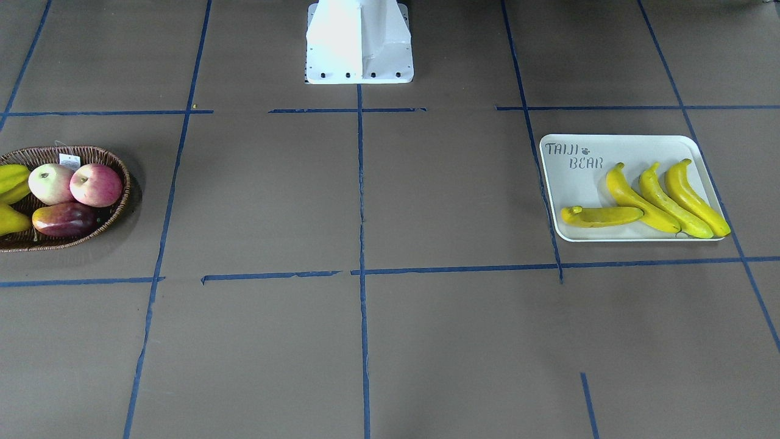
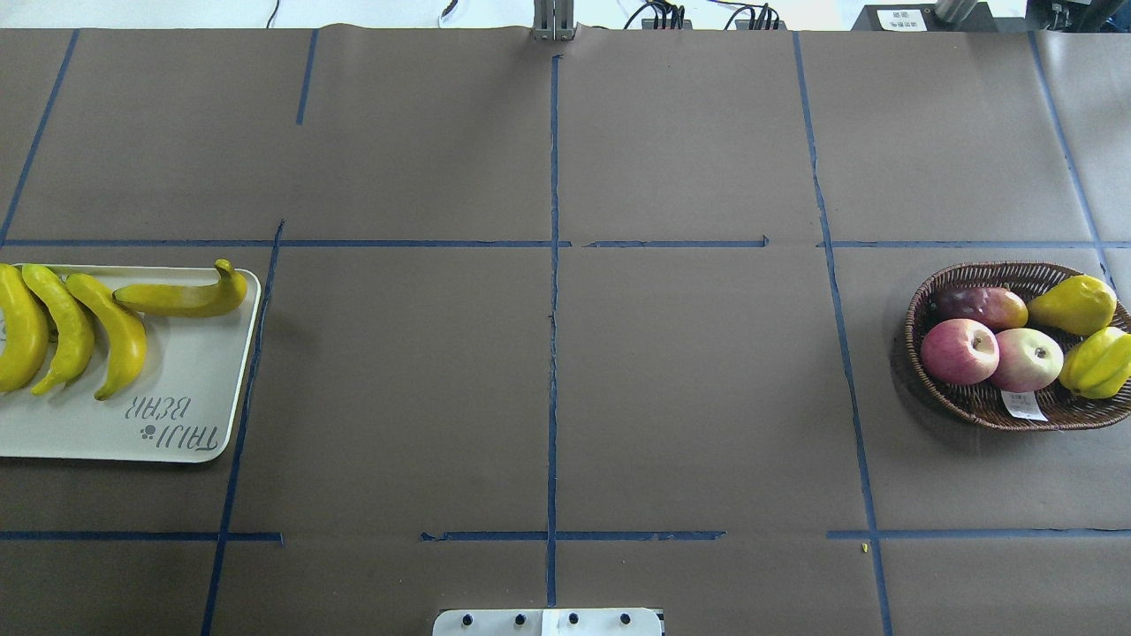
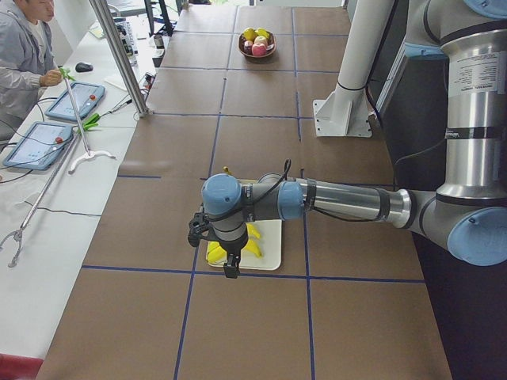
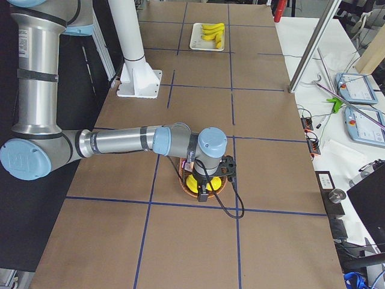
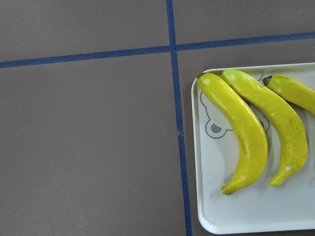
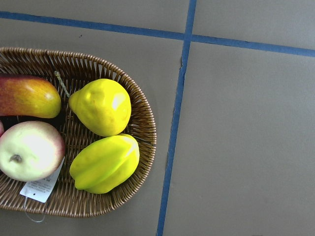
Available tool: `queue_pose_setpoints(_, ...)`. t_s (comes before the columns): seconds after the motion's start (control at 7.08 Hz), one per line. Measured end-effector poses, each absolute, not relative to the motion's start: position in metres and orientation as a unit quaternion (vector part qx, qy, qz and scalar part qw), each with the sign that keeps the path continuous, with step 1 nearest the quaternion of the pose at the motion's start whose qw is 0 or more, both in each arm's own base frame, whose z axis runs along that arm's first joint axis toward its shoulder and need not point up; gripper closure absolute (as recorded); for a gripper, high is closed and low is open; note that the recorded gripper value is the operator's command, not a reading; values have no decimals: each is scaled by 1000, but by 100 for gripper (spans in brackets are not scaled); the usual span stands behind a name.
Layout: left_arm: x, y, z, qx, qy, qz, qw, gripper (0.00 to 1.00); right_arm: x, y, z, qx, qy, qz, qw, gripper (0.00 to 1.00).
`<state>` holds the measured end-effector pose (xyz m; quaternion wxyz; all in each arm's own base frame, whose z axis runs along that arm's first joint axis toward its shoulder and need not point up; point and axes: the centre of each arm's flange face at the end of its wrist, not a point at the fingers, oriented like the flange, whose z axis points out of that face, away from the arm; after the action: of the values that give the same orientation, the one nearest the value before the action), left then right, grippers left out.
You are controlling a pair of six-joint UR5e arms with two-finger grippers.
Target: Transfer all bananas from basket to plate
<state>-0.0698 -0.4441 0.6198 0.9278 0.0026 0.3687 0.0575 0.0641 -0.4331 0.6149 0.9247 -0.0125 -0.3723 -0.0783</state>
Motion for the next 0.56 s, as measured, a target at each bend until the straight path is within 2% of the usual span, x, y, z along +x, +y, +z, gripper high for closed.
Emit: queue_pose_setpoints(0.56,-71,-441,612,19,362,66,930,0,68,-434,620,-1,-346,-84,935,0)
